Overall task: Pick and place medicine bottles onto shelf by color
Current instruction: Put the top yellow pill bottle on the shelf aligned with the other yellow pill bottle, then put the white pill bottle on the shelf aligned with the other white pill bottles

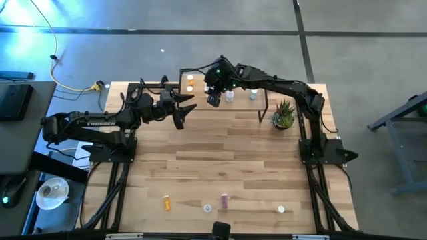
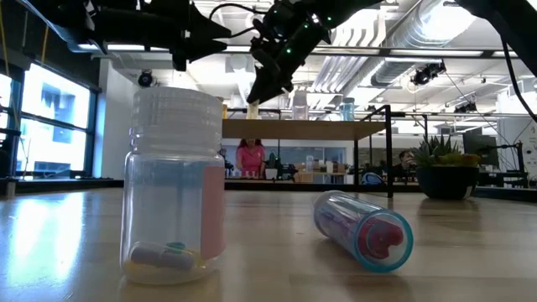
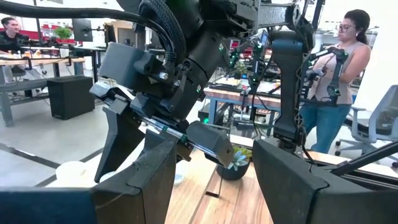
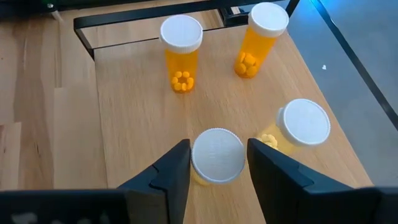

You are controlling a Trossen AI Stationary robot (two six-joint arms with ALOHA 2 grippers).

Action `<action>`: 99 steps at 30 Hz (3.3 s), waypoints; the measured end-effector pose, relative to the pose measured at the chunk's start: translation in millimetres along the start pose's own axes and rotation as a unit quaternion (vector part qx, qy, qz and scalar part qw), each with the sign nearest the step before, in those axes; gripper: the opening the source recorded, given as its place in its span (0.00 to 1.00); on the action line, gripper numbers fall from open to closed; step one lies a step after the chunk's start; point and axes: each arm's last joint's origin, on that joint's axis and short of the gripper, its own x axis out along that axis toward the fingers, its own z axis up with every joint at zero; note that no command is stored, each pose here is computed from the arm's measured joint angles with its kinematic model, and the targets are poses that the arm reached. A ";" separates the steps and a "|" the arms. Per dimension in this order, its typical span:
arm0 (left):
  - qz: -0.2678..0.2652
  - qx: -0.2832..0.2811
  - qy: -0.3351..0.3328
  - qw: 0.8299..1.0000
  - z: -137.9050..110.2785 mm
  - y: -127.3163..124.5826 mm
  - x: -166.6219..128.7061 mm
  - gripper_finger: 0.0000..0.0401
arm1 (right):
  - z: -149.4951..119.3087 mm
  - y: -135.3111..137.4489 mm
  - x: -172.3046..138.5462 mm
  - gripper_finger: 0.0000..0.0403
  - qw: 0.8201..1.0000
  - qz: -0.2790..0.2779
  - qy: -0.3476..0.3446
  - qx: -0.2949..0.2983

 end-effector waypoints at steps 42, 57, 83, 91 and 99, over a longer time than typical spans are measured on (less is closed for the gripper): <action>0.000 -0.001 0.010 1.000 -2.0 0.0 0.0 0.50 | 3.9 51.1 -96.6 0.39 0.993 0.107 0.041 -0.027; 0.001 -0.009 0.012 1.000 -2.3 0.1 0.0 0.50 | -25.8 142.8 -113.6 0.39 0.941 0.248 0.192 -0.123; 0.001 -0.010 0.014 1.000 -2.7 0.2 0.0 0.50 | -135.3 200.9 -105.1 0.39 0.948 0.303 -0.005 -0.096; 0.001 -0.010 0.015 1.000 -3.0 0.2 0.0 0.50 | -150.8 221.2 -91.2 0.39 0.929 0.335 -0.122 -0.096; 0.001 -0.014 0.015 1.000 -3.0 0.1 0.0 0.50 | -153.7 221.6 -85.4 0.40 0.941 0.292 -0.152 -0.081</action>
